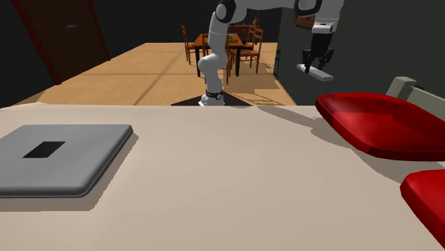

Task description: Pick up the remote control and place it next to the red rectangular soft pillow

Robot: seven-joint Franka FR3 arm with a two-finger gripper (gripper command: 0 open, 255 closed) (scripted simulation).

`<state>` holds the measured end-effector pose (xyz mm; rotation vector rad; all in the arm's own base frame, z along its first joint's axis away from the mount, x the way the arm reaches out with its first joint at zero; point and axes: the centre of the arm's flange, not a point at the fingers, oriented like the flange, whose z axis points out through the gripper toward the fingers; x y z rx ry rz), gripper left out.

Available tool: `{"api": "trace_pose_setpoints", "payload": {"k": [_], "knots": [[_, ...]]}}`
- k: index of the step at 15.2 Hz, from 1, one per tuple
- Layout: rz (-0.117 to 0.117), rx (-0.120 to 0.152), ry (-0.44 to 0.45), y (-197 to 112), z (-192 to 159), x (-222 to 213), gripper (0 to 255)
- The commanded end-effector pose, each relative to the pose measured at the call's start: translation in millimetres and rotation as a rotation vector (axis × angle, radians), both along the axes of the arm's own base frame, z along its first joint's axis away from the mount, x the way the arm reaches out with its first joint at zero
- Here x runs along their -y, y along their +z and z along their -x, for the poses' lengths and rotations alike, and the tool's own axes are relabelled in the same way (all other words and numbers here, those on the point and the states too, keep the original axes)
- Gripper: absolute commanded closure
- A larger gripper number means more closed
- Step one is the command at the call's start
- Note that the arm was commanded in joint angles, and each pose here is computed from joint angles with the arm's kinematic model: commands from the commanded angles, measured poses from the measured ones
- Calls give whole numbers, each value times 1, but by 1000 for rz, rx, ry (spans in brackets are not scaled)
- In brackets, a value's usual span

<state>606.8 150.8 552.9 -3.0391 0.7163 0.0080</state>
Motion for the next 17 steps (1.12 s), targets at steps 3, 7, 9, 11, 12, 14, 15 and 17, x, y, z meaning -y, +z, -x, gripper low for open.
{"api": "trace_pose_setpoints", "payload": {"k": [3, 7, 9, 11, 12, 14, 15, 17], "knots": [[0, 1, -2, -2, -5, -54, 255], [0, 1, -2, -23, -5, -54, 255], [0, 1, -2, -33, -5, -54, 255], [0, 1, -2, -44, -5, -54, 255], [0, 1, -2, -49, -5, -54, 255], [0, 1, -2, -60, -5, -54, 255], [0, 1, -2, -65, -5, -54, 255], [0, 1, -2, -76, -5, -54, 255]]}}
